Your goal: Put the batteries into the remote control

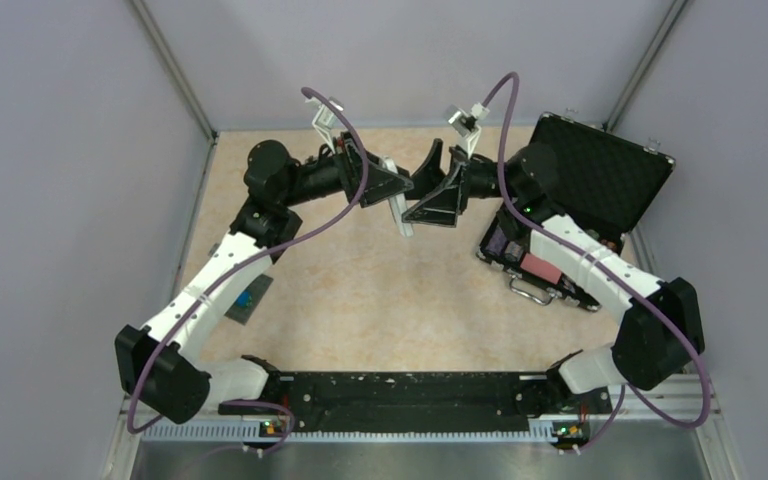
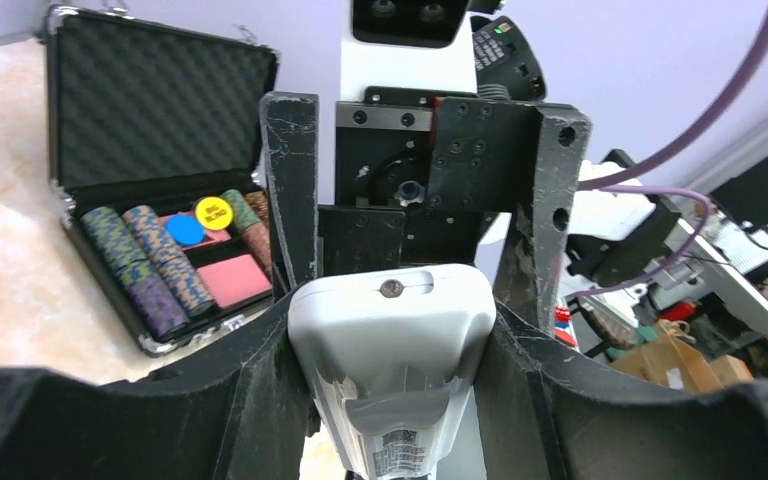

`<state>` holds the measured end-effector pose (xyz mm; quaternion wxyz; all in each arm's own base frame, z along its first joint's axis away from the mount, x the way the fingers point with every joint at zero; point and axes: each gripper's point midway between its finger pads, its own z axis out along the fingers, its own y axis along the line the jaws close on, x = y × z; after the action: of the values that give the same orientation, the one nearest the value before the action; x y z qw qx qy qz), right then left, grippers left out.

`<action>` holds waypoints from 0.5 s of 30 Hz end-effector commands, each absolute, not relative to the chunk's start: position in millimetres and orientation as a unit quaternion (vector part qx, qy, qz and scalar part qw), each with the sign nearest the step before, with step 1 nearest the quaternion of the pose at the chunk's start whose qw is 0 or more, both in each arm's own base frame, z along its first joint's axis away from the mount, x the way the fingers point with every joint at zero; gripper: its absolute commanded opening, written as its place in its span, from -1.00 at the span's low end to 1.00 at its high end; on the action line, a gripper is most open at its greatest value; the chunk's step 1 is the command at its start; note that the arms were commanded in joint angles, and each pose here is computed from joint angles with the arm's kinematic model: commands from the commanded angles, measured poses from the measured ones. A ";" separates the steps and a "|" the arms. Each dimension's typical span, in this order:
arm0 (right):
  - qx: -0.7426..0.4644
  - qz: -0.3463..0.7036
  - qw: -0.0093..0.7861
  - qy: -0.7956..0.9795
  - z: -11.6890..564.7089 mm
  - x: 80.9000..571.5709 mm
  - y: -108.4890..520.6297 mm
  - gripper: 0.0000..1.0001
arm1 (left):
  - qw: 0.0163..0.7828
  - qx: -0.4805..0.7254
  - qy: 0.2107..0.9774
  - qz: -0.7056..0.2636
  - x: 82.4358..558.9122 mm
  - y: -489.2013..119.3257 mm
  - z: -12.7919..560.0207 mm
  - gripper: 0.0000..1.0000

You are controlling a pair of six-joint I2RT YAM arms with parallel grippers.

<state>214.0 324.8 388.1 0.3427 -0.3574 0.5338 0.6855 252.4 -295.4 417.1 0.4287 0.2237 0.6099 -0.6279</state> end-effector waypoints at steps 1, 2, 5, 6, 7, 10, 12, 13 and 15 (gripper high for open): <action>-0.382 0.704 0.336 0.496 403.5 197.0 323.3 0.60 | 0.445 0.256 0.561 -0.649 241.2 -295.2 443.2 -1.00; -0.383 0.706 0.330 0.496 402.6 195.7 324.6 0.57 | 0.444 0.255 0.561 -0.650 241.4 -295.4 443.1 -1.00; -0.377 0.707 0.321 0.505 397.2 197.4 329.5 0.56 | 0.447 0.254 0.560 -0.650 243.4 -295.6 443.1 -0.97; -0.374 0.706 0.319 0.509 394.4 198.2 331.1 0.57 | 0.447 0.254 0.559 -0.650 243.3 -295.7 443.6 -0.97; -0.373 0.705 0.317 0.513 391.6 198.7 332.8 0.58 | 0.448 0.254 0.559 -0.650 243.8 -295.9 443.5 -0.97; -0.366 0.701 0.316 0.524 386.3 203.0 336.1 0.57 | 0.451 0.252 0.561 -0.647 245.7 -295.7 442.1 -0.97; -0.365 0.702 0.316 0.524 386.8 204.4 336.8 0.44 | 0.453 0.252 0.564 -0.643 246.6 -295.7 440.6 -0.97; -0.364 0.702 0.315 0.525 386.8 205.0 337.2 0.36 | 0.454 0.251 0.566 -0.641 247.4 -295.6 439.5 -0.97; -0.360 0.702 0.312 0.529 384.9 207.3 338.5 0.19 | 0.456 0.249 0.570 -0.637 248.2 -295.0 438.3 -0.96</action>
<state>207.0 334.5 381.0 0.3013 -0.3514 0.5392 0.7036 249.7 -298.3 424.6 0.4270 0.2360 0.5901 -0.6432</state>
